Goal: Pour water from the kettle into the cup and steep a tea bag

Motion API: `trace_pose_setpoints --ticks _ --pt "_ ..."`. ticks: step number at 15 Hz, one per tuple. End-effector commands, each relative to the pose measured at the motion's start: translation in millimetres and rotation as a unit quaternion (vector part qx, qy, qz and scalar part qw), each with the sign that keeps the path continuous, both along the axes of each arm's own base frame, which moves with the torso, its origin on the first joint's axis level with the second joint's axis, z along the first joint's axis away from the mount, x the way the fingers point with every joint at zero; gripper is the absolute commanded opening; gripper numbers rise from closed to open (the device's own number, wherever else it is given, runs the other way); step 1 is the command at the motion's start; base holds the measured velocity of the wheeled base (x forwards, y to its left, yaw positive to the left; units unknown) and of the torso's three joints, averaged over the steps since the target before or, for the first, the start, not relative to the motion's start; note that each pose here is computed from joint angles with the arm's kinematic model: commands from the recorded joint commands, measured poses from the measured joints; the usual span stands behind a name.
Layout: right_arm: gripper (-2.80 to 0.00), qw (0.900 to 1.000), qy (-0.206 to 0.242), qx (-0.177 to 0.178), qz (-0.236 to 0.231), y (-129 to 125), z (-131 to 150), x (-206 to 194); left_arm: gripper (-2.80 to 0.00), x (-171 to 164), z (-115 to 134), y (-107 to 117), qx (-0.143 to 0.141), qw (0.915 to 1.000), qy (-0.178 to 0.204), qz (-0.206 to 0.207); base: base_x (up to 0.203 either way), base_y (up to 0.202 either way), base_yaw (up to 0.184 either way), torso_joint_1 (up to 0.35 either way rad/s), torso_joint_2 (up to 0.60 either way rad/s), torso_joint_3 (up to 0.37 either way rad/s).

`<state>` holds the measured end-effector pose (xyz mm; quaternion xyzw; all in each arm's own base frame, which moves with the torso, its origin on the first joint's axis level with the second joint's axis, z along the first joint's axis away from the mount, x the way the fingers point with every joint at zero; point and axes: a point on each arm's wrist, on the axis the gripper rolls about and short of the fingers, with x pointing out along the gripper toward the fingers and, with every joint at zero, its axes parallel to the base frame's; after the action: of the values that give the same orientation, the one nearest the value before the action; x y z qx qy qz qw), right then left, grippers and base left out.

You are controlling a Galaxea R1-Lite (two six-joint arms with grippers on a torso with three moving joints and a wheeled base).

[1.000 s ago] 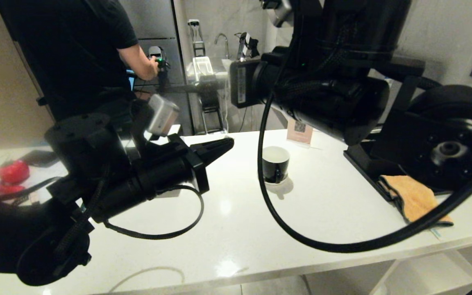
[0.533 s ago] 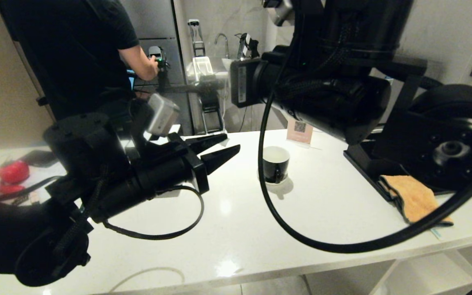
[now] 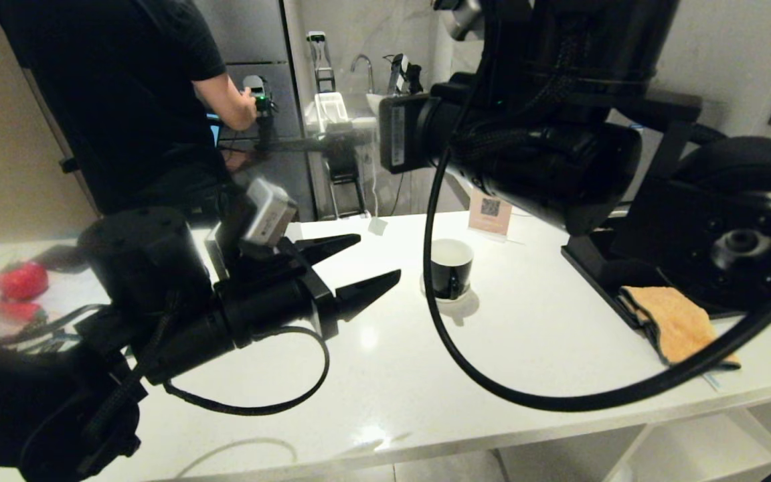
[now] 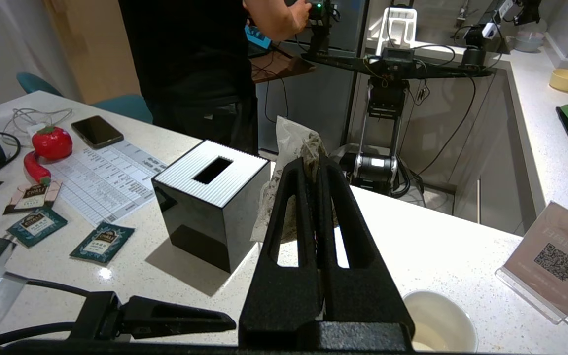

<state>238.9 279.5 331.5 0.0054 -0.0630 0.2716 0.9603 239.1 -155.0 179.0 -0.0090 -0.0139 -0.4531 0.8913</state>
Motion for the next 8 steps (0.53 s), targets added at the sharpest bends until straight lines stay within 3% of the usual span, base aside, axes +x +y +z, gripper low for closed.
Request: trace_pose_setpoints --ticks 1,8 --pt "-2.8 1.0 -0.002 0.002 -0.001 -1.1 1.8 -1.1 0.0 -0.5 -1.9 0.7 -0.001 1.0 0.0 0.0 0.0 0.0 0.0 0.0 0.0 0.0" --pt "-2.8 1.0 -0.002 0.002 -0.001 -1.5 1.9 -1.3 0.0 6.8 -0.7 -0.4 -0.004 1.0 -0.005 0.007 0.0 0.0 0.0 0.0 0.0 0.0"
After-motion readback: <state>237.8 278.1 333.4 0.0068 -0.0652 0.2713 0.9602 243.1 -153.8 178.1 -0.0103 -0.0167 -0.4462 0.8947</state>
